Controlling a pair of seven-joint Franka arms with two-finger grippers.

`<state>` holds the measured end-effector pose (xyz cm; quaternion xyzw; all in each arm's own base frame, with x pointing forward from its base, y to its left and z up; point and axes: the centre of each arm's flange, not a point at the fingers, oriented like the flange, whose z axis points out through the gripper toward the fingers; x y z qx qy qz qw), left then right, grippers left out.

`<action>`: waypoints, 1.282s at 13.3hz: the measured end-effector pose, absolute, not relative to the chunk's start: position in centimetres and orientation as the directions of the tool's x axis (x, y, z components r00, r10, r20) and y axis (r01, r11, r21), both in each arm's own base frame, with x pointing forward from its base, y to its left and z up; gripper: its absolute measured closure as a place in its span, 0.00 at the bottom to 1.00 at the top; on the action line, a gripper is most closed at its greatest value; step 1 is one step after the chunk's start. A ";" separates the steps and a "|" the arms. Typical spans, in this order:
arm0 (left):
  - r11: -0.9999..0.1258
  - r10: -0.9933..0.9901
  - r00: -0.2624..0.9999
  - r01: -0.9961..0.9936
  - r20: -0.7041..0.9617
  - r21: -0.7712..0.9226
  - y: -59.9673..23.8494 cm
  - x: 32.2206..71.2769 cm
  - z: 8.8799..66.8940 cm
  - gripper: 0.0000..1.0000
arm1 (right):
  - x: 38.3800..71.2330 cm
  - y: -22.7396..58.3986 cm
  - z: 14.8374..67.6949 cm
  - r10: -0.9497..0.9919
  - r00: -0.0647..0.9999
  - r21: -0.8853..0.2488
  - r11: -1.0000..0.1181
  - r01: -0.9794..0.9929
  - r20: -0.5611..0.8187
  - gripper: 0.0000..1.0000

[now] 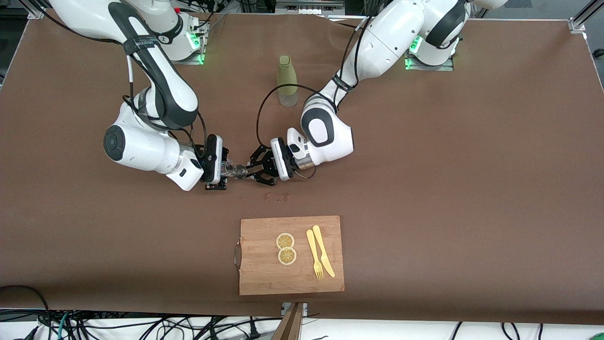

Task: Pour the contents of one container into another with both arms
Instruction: 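Tilt the glass cup with the right gripper to pour into the jigger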

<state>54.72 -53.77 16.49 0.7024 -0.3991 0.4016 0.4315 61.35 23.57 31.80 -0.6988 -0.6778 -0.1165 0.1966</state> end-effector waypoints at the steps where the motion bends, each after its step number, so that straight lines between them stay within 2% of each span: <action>1: -0.309 -0.214 0.359 -0.907 0.908 0.286 -53.8 54.7 16.5 0.78 | 61.4 23.6 31.8 0.903 0.051 -0.115 -0.001 0.993 0.426 0.87; 17: -0.307 -0.213 0.354 -0.909 0.911 0.281 -53.8 54.8 16.6 0.78 | 61.6 22.9 31.9 0.903 0.061 -0.115 -0.013 0.993 0.425 0.87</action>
